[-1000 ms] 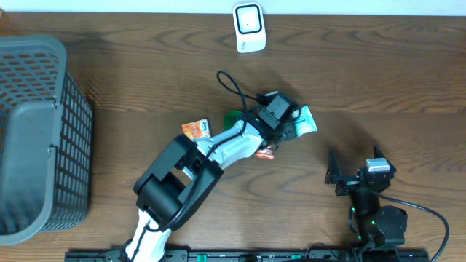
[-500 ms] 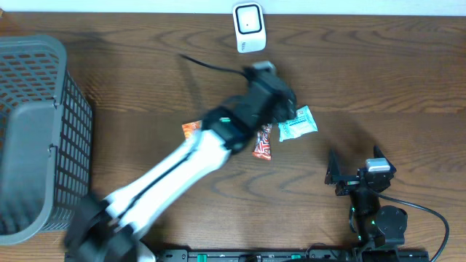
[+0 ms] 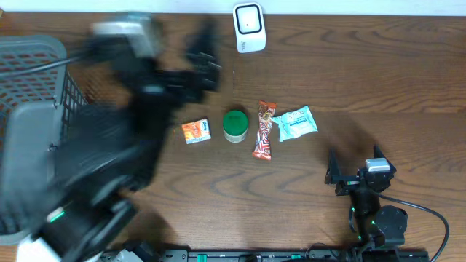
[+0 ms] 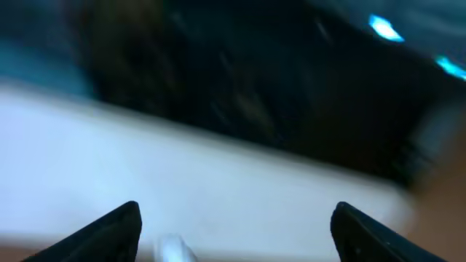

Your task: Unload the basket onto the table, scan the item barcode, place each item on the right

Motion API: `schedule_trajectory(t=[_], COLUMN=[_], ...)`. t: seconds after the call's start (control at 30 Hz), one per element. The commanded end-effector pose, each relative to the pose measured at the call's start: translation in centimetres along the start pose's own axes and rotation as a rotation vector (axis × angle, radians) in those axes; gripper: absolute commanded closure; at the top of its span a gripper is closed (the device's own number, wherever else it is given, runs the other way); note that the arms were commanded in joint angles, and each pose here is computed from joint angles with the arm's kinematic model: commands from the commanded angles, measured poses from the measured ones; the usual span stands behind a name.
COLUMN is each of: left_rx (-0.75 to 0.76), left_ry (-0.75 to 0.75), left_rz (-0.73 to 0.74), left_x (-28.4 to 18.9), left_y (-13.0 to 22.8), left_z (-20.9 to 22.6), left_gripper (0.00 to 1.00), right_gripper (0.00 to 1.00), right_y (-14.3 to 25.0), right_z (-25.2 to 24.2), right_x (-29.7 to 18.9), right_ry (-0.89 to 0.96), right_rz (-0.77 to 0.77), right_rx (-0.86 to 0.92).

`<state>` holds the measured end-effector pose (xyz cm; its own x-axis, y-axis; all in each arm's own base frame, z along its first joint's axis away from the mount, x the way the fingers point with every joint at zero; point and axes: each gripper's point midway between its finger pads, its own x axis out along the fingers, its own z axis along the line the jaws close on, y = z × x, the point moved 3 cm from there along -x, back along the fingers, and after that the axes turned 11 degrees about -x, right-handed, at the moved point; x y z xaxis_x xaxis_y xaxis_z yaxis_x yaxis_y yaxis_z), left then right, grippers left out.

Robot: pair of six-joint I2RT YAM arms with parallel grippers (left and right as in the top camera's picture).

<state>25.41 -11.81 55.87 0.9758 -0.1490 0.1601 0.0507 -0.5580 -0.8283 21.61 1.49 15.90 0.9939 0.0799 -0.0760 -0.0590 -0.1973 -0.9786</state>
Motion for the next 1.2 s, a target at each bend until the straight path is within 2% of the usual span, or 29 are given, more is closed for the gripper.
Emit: schedule_trajectory(t=[0.0, 0.1, 0.13, 0.2, 0.4, 0.57, 0.77, 1.0, 1.17], left_rx=[0.388, 0.554, 0.579, 0.503, 0.460, 0.432, 0.324, 0.296, 0.217], left_ry=[-0.458, -0.620, -0.618, -0.654, -0.712, -0.852, -1.020, -1.040, -1.033], left_rz=[-0.234, -0.277, -0.301, -0.364, -0.409, -0.479, -0.568, -0.579, -0.671], left_x=[-2.4, -3.6, -4.0, -5.7, -9.9, -12.8, -15.4, -18.4, -21.1], left_y=[-7.5, -10.7, -11.6, -13.4, -15.8, -17.6, -18.4, -17.1, -17.6], left_z=[4.4, 5.3, 5.2, 5.7, 7.5, 9.6, 11.5, 13.2, 13.7], left_gripper=[0.16, 0.16, 0.16, 0.16, 0.16, 0.16, 0.16, 0.16, 0.16], right_gripper=[0.01, 0.01, 0.01, 0.01, 0.01, 0.01, 0.01, 0.01, 0.01], right_y=[0.0, 0.0, 0.0, 0.0, 0.0, 0.0, 0.0, 0.0, 0.0], right_z=[0.3, 0.3, 0.3, 0.3, 0.3, 0.3, 0.3, 0.3, 0.3], right_x=[0.0, 0.0, 0.0, 0.0, 0.0, 0.0, 0.0, 0.0, 0.0], right_ry=[-0.016, -0.016, -0.016, -0.016, -0.016, -0.016, -0.016, -0.016, -0.016], right_rz=[-0.004, -0.004, -0.004, -0.004, -0.004, -0.004, -0.004, -0.004, -0.004], right_rx=[0.013, 0.013, 0.013, 0.013, 0.013, 0.013, 0.013, 0.013, 0.013])
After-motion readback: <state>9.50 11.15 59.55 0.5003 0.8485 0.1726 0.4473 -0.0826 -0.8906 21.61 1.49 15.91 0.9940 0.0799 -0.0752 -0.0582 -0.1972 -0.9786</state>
